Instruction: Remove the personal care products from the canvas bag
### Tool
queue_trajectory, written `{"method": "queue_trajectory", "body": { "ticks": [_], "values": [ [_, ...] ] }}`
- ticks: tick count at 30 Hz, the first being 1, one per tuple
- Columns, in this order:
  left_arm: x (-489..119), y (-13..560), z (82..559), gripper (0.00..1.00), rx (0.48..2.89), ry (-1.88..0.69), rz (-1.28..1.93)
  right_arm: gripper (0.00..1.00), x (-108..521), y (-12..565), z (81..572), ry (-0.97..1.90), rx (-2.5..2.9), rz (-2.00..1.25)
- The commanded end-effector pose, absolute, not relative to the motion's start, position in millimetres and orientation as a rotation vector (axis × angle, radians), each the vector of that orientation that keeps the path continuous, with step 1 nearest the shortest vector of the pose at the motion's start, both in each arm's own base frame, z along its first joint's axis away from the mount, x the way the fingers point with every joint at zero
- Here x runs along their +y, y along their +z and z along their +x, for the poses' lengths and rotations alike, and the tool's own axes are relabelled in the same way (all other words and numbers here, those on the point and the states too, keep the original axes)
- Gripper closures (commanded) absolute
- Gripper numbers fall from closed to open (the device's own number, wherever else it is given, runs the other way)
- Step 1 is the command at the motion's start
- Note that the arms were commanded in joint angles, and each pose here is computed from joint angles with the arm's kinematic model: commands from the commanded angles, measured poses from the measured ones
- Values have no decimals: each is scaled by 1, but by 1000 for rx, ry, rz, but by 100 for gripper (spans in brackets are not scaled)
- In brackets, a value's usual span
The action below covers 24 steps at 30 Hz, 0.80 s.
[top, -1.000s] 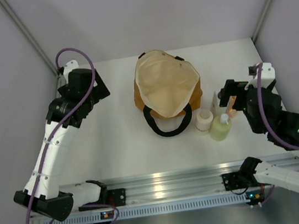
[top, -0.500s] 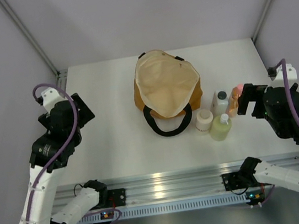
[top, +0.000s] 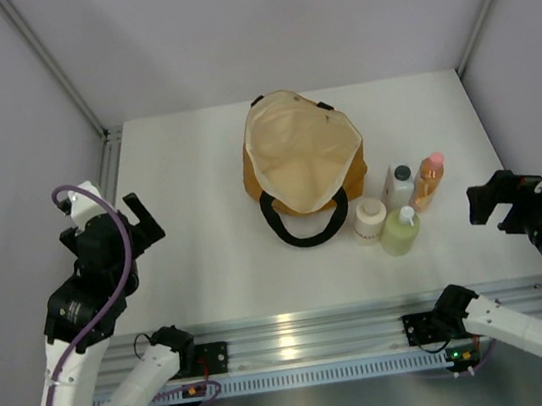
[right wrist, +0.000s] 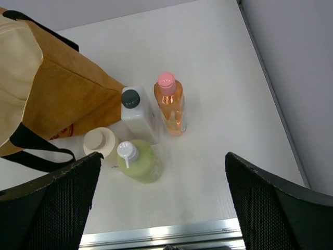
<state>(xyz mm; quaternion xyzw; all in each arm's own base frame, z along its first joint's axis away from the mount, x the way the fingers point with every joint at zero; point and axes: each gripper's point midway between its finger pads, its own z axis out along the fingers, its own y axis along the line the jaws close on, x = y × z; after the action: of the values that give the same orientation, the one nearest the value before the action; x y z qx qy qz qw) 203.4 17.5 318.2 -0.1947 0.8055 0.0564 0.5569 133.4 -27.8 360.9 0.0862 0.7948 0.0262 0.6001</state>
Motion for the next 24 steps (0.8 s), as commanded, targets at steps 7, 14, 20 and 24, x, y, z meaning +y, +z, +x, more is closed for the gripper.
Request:
{"method": "queue_trajectory", "body": {
  "ticks": [7,14,20,24],
  "values": [
    [18,310,200,2,1930,161,-375,0,-37,343,124,-31,1924,99],
    [19,313,204,2,1910,175,-370,1,-28,339,135,-79,1938,72],
    [20,311,207,2,1908,185,-395,1,-24,338,145,-129,1938,70],
    [19,314,210,2,1900,181,-398,1,-22,343,150,-120,1913,89]
  ]
}}
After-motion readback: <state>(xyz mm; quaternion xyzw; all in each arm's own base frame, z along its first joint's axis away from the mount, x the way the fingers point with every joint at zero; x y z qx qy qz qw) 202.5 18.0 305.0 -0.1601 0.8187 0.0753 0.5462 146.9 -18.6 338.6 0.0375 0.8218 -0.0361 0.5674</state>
